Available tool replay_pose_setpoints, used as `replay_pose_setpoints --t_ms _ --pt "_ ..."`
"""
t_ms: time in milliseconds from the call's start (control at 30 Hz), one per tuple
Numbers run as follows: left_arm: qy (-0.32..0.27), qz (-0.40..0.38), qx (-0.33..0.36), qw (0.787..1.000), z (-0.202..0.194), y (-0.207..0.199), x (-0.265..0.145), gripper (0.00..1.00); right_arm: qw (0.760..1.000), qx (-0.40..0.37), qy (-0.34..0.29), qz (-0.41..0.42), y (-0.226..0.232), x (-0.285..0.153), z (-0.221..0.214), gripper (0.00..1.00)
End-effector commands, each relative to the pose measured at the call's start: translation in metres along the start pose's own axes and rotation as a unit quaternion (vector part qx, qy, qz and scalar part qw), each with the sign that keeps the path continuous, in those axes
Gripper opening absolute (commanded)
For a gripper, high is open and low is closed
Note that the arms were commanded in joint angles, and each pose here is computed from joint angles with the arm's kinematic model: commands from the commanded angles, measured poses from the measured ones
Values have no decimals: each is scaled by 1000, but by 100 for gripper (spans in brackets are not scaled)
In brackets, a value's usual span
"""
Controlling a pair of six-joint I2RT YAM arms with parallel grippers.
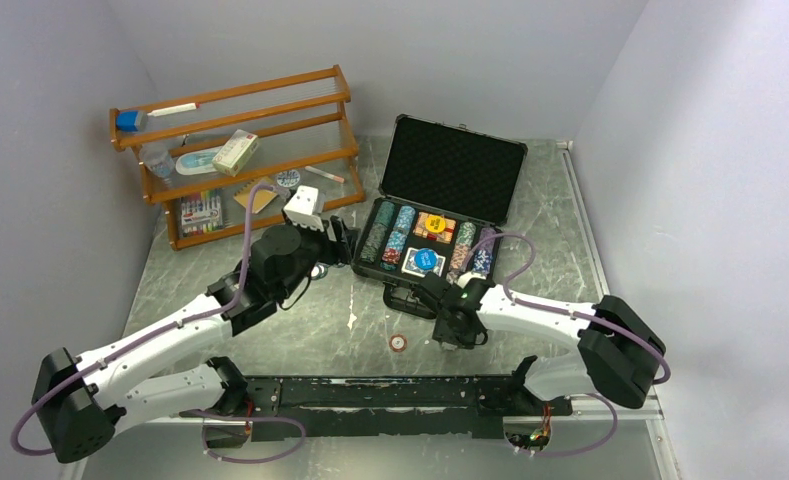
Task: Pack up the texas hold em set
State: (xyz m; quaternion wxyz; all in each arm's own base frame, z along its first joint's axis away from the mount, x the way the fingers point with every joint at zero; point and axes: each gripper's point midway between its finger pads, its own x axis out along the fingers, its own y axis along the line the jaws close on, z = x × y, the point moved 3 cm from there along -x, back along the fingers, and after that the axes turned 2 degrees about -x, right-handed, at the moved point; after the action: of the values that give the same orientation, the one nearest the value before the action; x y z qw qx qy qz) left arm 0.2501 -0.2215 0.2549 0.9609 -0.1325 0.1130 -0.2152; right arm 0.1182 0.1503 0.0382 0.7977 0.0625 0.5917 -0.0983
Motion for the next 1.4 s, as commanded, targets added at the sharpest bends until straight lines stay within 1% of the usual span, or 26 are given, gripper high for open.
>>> replay_pose_setpoints --t_ms 0,167,333,467,600,967,1067,1167,1367 --pt "-35 7 -20 999 13 3 -4 74 999 14 -23 -19 -10 10 4 41" --pt "-42 12 -22 999 16 5 -4 73 997 28 -72 -15 -12 -13 29 40" --pt "-35 14 -20 999 14 4 -2 73 995 46 -87 -12 -22 -17 43 41" --pt "-31 13 -18 999 13 3 0 72 995 54 -78 0 -26 -10 51 42" --pt "-29 18 -17 999 12 5 0 73 996 45 -71 6 -24 -5 53 43" --pt "-26 21 -16 999 10 6 2 73 999 35 -39 13 -24 5 39 46" --pt "-25 20 -15 999 9 5 2 73 999 20 -26 27 -20 8 35 47" --pt "-23 20 -14 999 8 5 2 73 1000 14 -17 22 -21 11 32 49" --pt "-19 20 -13 1000 7 6 1 73 1000 10 -11 19 -20 11 31 50"
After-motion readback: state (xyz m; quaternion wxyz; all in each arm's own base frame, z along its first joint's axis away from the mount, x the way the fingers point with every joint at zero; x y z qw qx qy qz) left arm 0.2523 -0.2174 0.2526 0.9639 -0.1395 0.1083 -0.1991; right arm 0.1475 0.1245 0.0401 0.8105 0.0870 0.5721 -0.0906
